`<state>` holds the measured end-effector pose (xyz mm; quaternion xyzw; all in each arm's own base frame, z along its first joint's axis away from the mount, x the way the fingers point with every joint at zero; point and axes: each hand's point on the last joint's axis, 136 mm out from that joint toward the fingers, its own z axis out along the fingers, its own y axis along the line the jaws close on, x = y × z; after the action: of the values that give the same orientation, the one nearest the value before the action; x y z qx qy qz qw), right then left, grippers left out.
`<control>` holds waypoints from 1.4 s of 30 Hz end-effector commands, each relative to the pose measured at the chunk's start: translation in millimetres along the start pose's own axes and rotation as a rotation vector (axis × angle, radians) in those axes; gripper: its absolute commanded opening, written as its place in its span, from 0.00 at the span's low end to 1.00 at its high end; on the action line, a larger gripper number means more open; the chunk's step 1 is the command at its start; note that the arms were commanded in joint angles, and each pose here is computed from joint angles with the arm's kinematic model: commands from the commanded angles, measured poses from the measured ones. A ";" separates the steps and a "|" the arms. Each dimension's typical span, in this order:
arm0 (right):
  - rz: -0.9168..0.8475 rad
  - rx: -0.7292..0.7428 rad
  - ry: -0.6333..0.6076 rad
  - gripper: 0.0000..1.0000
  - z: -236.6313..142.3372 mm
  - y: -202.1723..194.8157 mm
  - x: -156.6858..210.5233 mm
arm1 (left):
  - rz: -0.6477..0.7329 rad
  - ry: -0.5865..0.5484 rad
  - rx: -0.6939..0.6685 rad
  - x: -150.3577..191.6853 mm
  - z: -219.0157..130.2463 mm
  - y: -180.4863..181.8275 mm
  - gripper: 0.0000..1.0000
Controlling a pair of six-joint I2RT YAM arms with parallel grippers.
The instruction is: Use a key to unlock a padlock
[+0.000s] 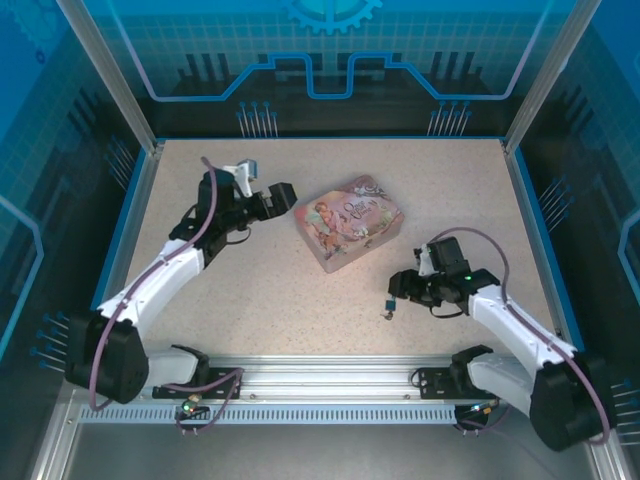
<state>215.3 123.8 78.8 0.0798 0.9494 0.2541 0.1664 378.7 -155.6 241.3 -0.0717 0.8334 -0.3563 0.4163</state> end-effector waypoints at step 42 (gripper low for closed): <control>-0.558 0.314 -0.766 1.00 10.0 -60.8 -195.4 | 0.438 -0.301 -0.440 18.8 -9.1 211.5 0.99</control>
<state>388.2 32.2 81.3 -0.0586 0.8432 0.0278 0.5336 390.4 1.1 84.3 -0.0501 0.8220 -0.0540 0.5646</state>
